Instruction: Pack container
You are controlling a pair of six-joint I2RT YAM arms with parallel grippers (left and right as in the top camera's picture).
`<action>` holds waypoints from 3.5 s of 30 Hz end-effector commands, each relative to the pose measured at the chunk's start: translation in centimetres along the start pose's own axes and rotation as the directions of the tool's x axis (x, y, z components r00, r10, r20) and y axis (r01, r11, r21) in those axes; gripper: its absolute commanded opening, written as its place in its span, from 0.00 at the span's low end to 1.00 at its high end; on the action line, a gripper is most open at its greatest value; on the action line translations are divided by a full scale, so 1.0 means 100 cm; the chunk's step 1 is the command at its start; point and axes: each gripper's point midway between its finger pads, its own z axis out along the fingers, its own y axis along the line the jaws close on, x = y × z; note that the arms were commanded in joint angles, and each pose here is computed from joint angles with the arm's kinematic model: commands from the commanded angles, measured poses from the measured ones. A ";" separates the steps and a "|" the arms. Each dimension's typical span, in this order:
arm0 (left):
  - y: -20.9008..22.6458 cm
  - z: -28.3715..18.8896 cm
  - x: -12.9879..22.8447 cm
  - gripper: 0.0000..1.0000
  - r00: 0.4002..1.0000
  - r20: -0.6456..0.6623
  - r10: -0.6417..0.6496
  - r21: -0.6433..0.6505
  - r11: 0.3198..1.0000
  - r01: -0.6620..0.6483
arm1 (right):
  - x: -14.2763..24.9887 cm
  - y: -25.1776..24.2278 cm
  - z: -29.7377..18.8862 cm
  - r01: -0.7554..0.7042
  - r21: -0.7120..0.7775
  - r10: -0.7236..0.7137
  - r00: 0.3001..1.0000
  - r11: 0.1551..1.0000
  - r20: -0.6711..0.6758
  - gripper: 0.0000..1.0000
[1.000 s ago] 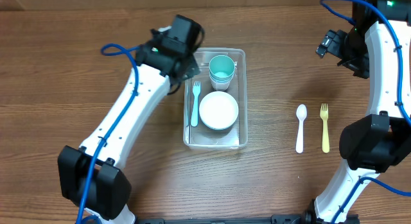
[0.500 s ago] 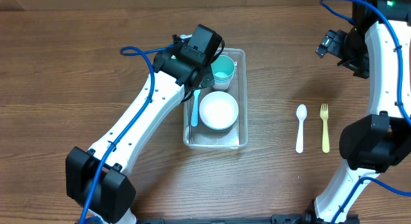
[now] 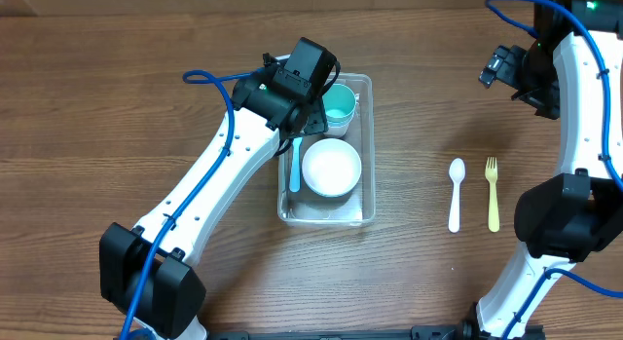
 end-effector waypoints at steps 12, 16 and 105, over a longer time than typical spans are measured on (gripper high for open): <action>0.077 0.006 -0.023 0.81 0.998 -0.059 -0.016 -0.117 0.993 0.009 | -0.005 0.000 -0.021 -0.010 -0.026 0.012 0.998 1.000 0.062 1.00; 0.096 0.012 -0.045 0.84 0.998 -0.053 0.027 -0.043 0.999 -0.029 | -0.005 0.000 -0.021 -0.010 -0.026 0.012 0.998 1.000 0.062 1.00; 0.097 0.190 -0.025 0.57 0.996 -0.023 0.083 -0.050 0.995 -0.084 | -0.005 0.000 -0.021 -0.010 -0.026 0.012 0.998 1.000 0.062 1.00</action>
